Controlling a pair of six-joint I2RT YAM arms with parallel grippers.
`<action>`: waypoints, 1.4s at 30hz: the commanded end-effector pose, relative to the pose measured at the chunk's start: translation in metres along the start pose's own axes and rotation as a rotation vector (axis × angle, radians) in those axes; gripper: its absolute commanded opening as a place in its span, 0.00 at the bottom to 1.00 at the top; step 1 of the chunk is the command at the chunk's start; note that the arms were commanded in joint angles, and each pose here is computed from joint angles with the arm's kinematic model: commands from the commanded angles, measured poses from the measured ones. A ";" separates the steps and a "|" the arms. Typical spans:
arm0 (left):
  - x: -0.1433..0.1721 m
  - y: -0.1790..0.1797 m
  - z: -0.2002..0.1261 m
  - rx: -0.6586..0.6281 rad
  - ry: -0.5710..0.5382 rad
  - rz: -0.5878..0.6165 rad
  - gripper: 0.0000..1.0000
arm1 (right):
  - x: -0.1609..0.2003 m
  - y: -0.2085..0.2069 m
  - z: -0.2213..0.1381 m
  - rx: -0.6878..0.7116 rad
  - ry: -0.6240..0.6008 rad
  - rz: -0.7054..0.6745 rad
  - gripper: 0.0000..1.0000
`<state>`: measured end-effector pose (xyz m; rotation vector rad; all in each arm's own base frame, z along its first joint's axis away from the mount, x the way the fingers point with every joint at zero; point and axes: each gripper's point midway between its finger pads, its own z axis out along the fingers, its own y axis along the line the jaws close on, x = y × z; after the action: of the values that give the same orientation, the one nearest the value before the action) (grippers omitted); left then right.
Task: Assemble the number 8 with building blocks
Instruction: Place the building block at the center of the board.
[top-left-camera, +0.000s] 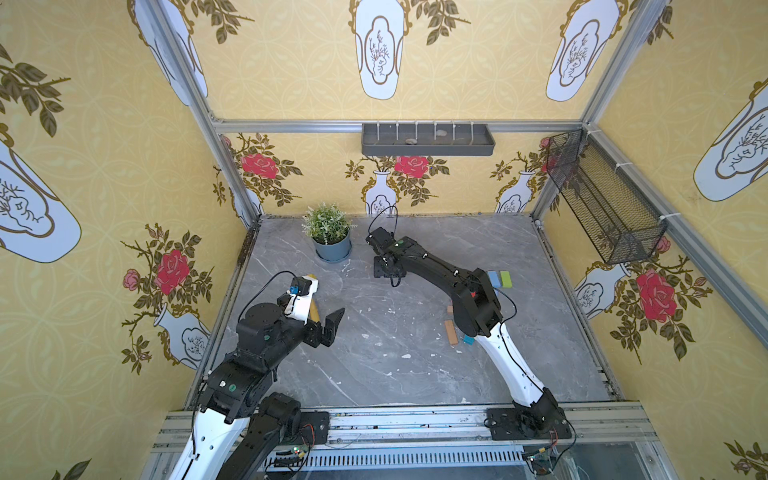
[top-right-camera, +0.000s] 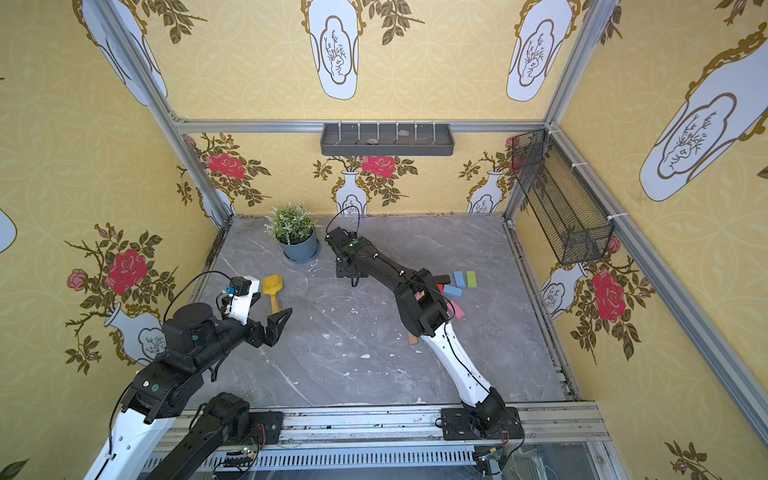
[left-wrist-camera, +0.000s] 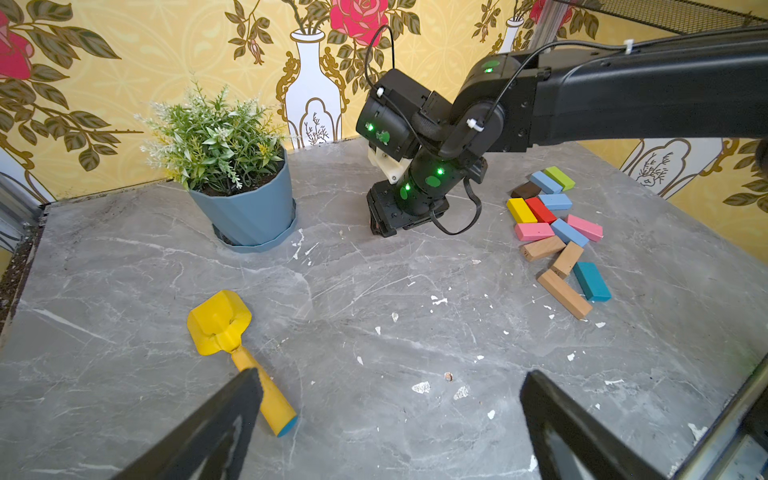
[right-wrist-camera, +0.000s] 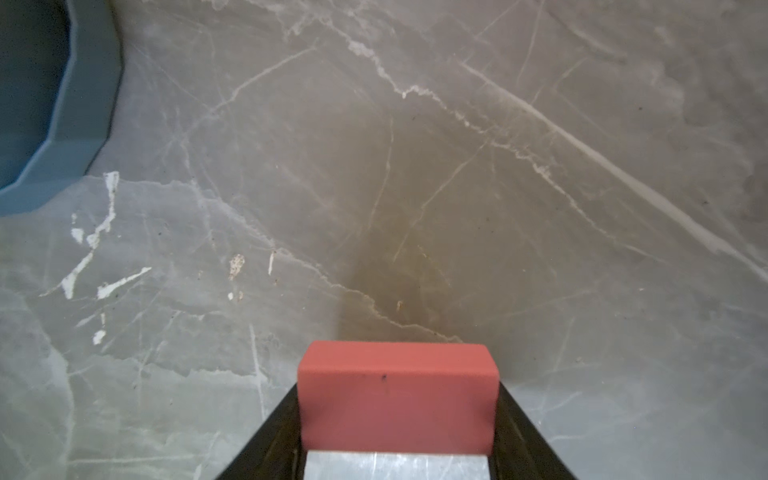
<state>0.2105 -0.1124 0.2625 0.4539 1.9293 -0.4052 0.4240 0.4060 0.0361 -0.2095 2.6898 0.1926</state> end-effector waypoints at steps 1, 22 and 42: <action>-0.002 0.000 0.000 0.002 -0.008 0.005 1.00 | 0.000 0.006 0.004 -0.021 -0.003 0.029 0.48; -0.002 -0.001 0.000 0.007 -0.008 0.004 1.00 | 0.008 0.016 0.025 -0.061 0.021 0.059 0.72; -0.001 -0.001 0.001 0.008 -0.003 0.004 1.00 | 0.008 0.023 0.010 -0.149 0.041 0.108 0.83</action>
<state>0.2109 -0.1127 0.2617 0.4545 1.9332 -0.4059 0.4281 0.4277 0.0288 -0.1203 2.6812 0.3977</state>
